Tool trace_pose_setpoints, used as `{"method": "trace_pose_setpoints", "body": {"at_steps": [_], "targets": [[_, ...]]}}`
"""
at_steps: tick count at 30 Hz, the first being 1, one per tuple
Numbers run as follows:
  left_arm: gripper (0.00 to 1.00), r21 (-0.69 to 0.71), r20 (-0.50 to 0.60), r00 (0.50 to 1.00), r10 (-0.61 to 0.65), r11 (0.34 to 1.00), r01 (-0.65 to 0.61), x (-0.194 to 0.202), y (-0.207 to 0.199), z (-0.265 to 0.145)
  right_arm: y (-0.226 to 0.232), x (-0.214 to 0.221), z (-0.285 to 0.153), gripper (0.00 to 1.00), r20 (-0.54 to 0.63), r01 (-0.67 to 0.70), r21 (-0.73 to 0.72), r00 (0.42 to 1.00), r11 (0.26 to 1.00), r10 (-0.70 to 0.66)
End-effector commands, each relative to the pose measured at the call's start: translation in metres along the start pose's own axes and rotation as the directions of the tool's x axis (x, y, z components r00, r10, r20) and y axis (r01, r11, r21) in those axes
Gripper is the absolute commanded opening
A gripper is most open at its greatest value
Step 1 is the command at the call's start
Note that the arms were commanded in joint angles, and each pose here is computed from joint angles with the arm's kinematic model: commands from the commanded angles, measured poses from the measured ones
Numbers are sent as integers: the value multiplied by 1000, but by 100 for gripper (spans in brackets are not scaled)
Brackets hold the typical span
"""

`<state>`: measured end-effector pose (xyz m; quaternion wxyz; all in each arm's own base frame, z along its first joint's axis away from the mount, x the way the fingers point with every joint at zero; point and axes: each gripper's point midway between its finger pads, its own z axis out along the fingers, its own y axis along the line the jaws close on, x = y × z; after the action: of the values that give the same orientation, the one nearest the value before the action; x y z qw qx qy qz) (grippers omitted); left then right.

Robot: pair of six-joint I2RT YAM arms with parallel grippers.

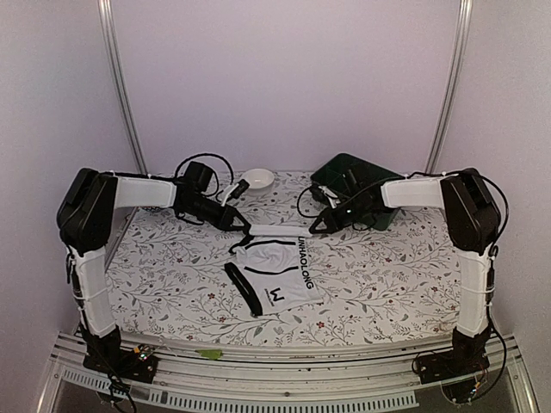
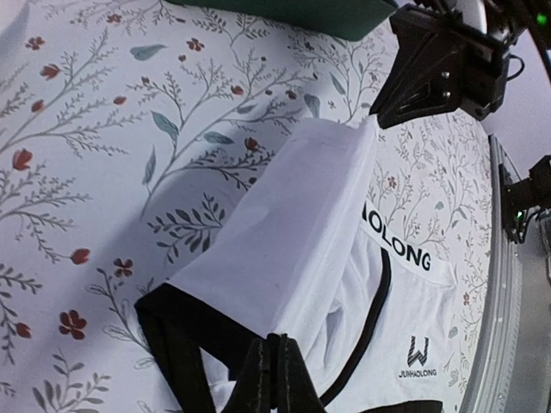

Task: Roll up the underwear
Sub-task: Fold the underwear at the center of the board.

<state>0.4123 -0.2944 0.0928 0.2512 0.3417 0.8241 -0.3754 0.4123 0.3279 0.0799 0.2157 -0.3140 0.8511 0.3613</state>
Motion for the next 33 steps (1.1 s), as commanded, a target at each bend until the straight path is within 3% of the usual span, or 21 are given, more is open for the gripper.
{"method": "trace_pose_setpoints", "body": {"at_steps": [1, 17, 33], "targets": [[0, 46, 26, 997, 78, 996, -79, -1, -47, -8, 29, 6, -11, 0, 13, 10, -49, 1000, 999, -9], [0, 151, -92, 995, 48, 988, -34, 85, -126, -9, 74, 79, -13, 0, -101, -28, -121, 995, 992, 16], [0, 190, -177, 984, 9, 981, 25, 142, -159, -1, 93, 127, -14, 0, -179, -92, -162, 982, 982, 62]]}}
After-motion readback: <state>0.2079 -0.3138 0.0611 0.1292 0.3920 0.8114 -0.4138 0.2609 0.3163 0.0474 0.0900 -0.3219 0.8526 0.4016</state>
